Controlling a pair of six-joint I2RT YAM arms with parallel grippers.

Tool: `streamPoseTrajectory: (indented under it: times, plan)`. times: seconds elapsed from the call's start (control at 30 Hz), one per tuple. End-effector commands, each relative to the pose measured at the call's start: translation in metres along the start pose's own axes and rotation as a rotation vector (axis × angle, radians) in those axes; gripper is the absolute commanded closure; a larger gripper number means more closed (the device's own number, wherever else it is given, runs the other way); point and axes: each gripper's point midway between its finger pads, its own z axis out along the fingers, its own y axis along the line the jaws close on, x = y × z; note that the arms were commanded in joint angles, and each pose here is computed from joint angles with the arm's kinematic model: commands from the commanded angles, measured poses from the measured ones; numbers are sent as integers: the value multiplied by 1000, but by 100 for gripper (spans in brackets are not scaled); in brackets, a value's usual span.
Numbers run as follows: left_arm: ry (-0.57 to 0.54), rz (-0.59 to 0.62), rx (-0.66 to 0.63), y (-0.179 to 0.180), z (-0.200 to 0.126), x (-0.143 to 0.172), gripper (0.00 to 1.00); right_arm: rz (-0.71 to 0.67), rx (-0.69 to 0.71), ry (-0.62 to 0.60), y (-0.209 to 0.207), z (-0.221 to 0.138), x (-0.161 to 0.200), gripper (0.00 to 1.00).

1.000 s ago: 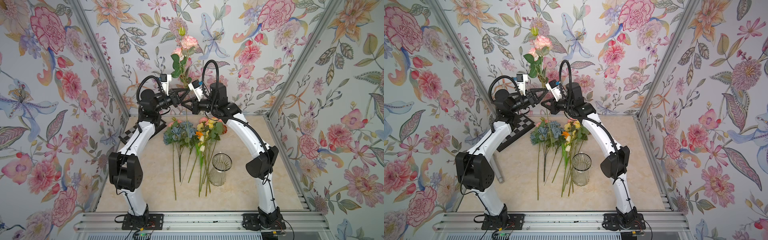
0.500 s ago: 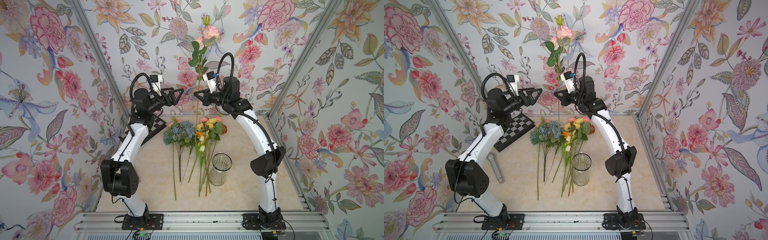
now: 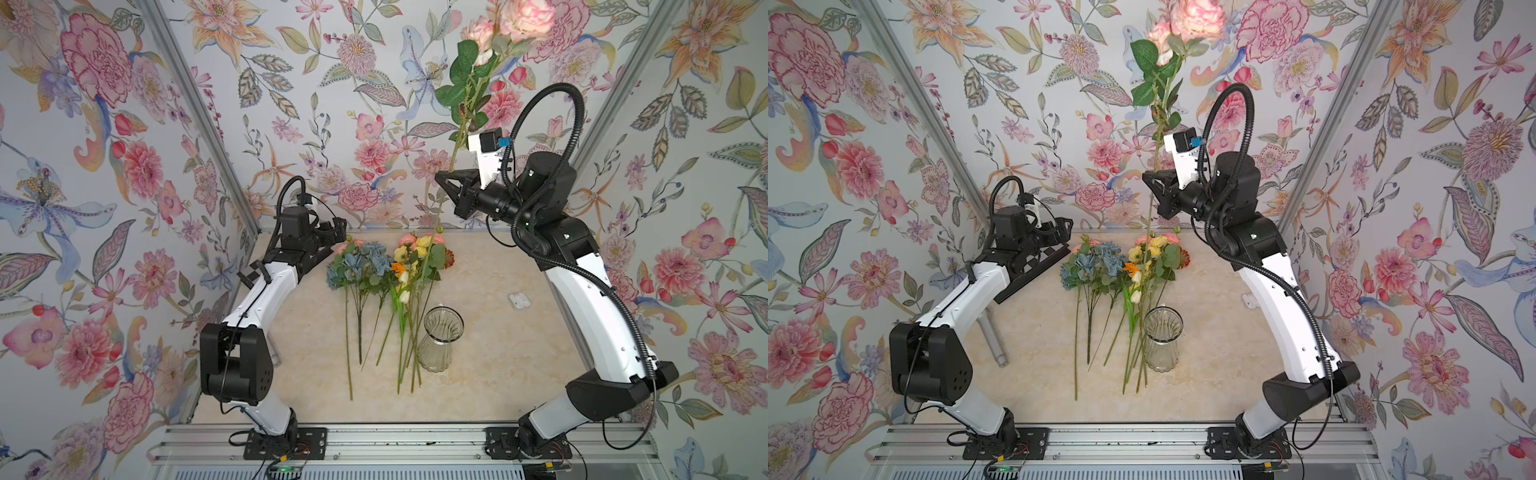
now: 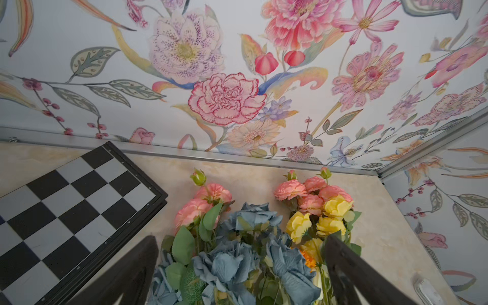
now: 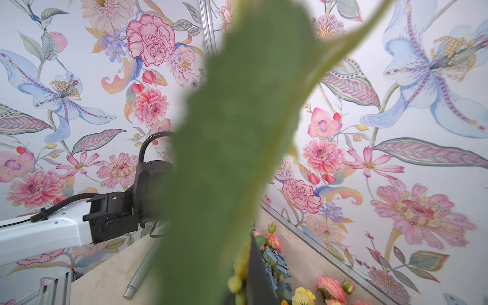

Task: Place the pink flowers into the vase
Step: Place the flower in the vase.

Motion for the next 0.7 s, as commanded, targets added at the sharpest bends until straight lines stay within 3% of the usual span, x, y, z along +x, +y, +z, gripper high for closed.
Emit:
streamPoseTrajectory:
  times: [0.0, 0.67]
  plan:
    - [31, 49, -107, 23, -3, 14, 1, -34, 69, 24, -3, -12, 14, 100]
    - [258, 40, -264, 67, 18, 97, 1, -5, 130, 43, 11, -58, 42, 100]
